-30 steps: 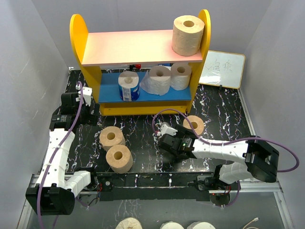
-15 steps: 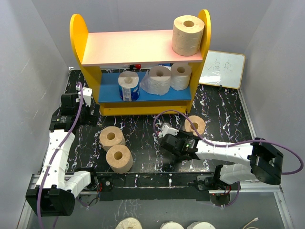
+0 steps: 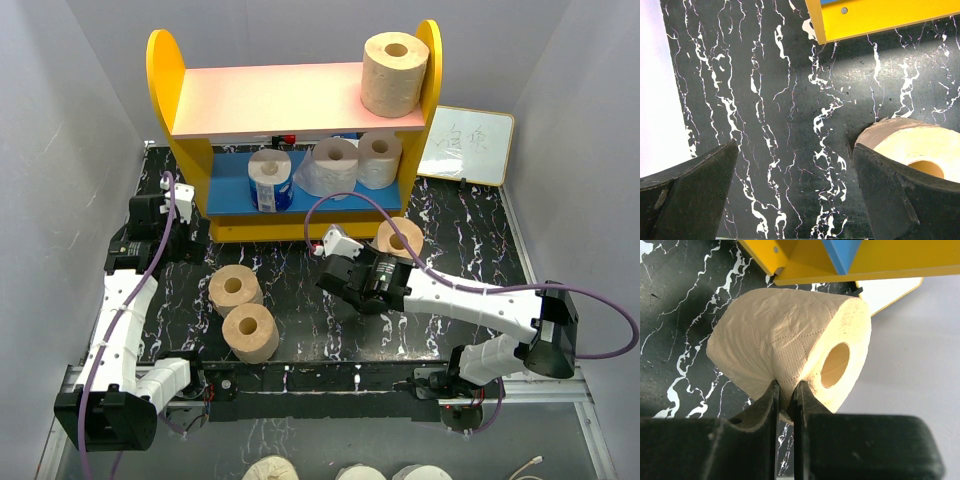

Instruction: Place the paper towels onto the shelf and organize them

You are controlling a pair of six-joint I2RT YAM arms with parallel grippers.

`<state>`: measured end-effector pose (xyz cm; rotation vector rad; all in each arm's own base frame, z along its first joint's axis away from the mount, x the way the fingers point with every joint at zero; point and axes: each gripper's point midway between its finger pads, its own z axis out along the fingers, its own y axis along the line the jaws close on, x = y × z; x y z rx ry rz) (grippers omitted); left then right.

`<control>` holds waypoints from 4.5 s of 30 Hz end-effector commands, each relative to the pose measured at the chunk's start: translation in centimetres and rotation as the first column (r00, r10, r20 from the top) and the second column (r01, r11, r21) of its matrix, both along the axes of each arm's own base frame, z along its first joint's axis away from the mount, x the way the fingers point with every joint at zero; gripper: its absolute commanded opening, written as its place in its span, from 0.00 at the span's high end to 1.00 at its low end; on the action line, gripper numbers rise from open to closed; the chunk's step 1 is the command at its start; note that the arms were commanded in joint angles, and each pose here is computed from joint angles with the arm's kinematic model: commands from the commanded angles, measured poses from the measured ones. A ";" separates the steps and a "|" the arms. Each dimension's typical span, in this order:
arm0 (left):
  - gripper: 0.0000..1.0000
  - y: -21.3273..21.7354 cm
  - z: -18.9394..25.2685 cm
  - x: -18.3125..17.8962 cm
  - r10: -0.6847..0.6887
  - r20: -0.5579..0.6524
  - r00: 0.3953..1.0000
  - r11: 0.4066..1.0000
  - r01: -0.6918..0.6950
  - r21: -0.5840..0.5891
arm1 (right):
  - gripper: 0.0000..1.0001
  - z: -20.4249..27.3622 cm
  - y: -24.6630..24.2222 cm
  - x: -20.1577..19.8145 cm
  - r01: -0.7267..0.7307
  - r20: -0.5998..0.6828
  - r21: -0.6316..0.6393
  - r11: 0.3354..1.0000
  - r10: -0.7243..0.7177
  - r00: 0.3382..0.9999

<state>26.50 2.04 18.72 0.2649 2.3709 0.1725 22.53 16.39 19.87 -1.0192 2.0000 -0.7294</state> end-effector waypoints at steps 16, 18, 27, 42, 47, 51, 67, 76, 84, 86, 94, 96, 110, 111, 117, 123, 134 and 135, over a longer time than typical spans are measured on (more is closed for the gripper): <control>0.01 0.3 2.0 0.7 0.023 0.023 0.999 1.000 -0.023 -0.004 | 1.00 14.7 10.7 -1.7 -0.201 0.278 -0.051 0.978 0.207 0.938; 0.01 0.3 2.0 0.6 0.023 0.021 1.000 1.000 -0.023 -0.001 | 1.00 15.5 10.9 -2.0 -0.208 0.298 -0.053 0.977 0.215 0.930; 0.01 0.1 1.8 0.7 0.019 0.017 1.000 1.000 -0.019 -0.011 | 1.00 21.3 13.0 -3.3 -0.226 0.423 -0.094 0.970 0.244 0.873; 0.01 -0.3 1.4 0.2 0.005 0.020 1.000 1.000 -0.004 -0.027 | 1.00 31.0 12.4 -1.8 -0.253 0.611 0.101 0.962 0.141 0.779; 0.01 -0.5 1.7 0.2 -0.001 0.024 1.000 0.999 0.002 -0.040 | 1.00 33.3 12.8 0.6 -0.244 0.642 0.114 0.963 0.116 0.758; 0.01 -0.6 1.8 0.2 -0.001 0.030 1.000 0.999 0.002 -0.041 | 1.00 35.0 12.6 2.6 -0.237 0.666 0.129 0.963 0.093 0.740; 0.01 -0.7 1.9 0.6 -0.006 0.040 0.999 0.999 0.008 -0.044 | 1.00 34.5 12.6 11.8 -0.176 0.692 0.069 0.982 0.080 0.717; 0.01 -0.8 2.0 0.6 -0.011 0.042 0.999 0.999 0.013 -0.048 | 1.00 34.5 11.7 14.4 -0.149 0.712 0.090 0.985 0.041 0.701; 0.01 -0.8 2.0 0.6 -0.016 0.042 0.999 0.999 0.018 -0.050 | 0.71 33.8 11.4 14.9 -0.136 0.709 0.101 0.986 0.025 0.705; 0.01 -0.8 2.0 0.6 -0.017 0.044 0.999 0.999 0.019 -0.049 | 0.44 33.9 11.2 15.0 -0.135 0.716 0.111 0.985 0.014 0.698; 0.01 -0.8 2.0 0.4 -0.016 0.042 0.999 0.999 0.018 -0.047 | 0.28 35.0 11.1 15.0 -0.143 0.753 0.118 0.983 0.006 0.658; 0.01 -0.7 2.1 0.5 -0.014 0.042 0.999 0.999 0.016 -0.044 | 0.26 35.8 11.0 14.8 -0.155 0.773 0.122 0.980 0.004 0.634; 0.01 -5.4 7.9 -3.5 -0.521 -0.074 0.850 0.853 0.516 -0.074 | 0.01 28.9 13.5 1.6 -0.360 0.717 0.261 0.896 0.070 0.694; 0.01 -5.3 7.4 -4.2 -0.555 -0.094 0.827 0.832 0.552 -0.061 | 0.01 27.0 12.9 1.4 -0.341 0.685 0.294 0.893 0.052 0.726; 0.01 -5.7 3.0 -9.5 -0.740 -0.199 0.642 0.663 0.747 -0.054 | 0.02 18.8 7.3 0.3 -0.240 0.551 0.529 0.814 -0.114 0.827; 0.01 -5.9 1.0 -10.2 -0.785 -0.214 0.582 0.602 0.797 -0.040 | 0.02 11.7 1.7 0.4 -0.065 0.529 0.444 0.894 -0.203 0.824; 0.01 -11.2 -1.0 -8.4 -0.734 -0.295 0.611 0.601 0.788 0.136 | 0.02 -0.3 -5.2 1.2 0.211 0.454 0.153 0.965 -0.259 0.853; 0.01 -11.8 -0.8 -8.7 -0.747 -0.285 0.600 0.591 0.796 0.127 | 0.02 -0.8 -5.6 1.1 0.230 0.453 0.140 0.963 -0.269 0.850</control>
